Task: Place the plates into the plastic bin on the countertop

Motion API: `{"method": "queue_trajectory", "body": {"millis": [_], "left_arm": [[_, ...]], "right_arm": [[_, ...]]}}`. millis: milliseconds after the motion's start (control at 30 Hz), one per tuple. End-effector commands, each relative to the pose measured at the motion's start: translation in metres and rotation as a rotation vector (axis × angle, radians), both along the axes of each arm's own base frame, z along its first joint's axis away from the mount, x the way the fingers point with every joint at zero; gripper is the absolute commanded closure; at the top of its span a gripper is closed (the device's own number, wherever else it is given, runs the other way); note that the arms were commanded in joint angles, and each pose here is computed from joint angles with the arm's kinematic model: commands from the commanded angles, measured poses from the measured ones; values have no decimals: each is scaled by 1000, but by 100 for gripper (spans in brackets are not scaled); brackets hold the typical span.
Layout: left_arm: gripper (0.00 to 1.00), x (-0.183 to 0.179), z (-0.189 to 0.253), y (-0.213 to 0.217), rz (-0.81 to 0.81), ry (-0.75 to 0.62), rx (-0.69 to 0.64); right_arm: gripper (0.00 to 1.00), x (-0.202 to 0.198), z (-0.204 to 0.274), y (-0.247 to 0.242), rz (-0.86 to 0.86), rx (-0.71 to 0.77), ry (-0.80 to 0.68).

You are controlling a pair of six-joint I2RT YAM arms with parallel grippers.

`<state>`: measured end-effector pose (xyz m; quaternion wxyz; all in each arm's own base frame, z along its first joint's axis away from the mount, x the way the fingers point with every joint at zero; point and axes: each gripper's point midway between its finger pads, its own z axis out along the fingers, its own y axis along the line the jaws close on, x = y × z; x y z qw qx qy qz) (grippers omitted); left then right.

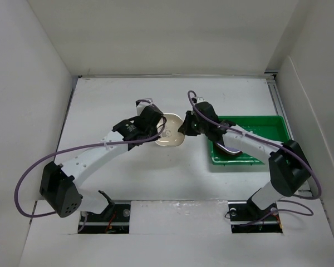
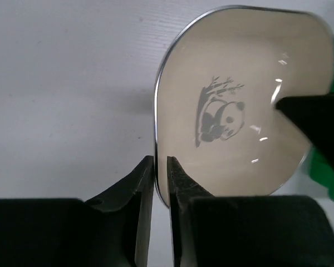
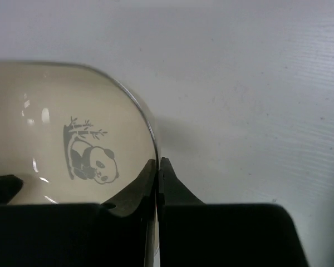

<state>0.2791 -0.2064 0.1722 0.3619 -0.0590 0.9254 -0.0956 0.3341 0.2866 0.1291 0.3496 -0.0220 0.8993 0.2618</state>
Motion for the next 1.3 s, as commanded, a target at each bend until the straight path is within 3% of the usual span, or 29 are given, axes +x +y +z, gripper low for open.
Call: {"method": "queue_trajectory", "body": {"millis": [0, 67, 100, 267, 400, 633, 833, 867, 933, 1033, 1133, 1267], "left_arm": [[86, 2, 26, -2, -11, -82, -51], [19, 4, 26, 7, 48, -90, -32], [1, 4, 30, 13, 64, -94, -11], [0, 8, 53, 53, 215, -155, 121], [0, 5, 60, 69, 249, -163, 186], [0, -2, 48, 78, 215, -167, 219], [0, -2, 38, 73, 191, -141, 229], [0, -2, 37, 72, 186, -136, 224], [0, -1, 41, 71, 182, -149, 216], [0, -4, 40, 71, 177, -146, 208], [0, -5, 42, 72, 178, -152, 201], [0, -3, 46, 75, 205, -164, 199]], "right_arm": [[100, 10, 15, -1, -39, 33, -53], [100, 12, 18, -13, -106, 25, -73], [100, 14, 30, -23, -152, 51, -89], [100, 24, 27, -105, -466, 37, -39], [100, 3, 14, -166, -687, 28, -9], [100, -24, 10, -237, -877, 21, 5], [97, -41, 14, -264, -965, 37, -10], [94, -43, 15, -265, -954, 38, -11], [69, -47, 16, -262, -914, 24, -8], [15, -50, 25, -257, -874, 39, -16], [1, -53, 41, -257, -873, 52, -36], [1, -64, 82, -253, -818, 79, -110]]}}
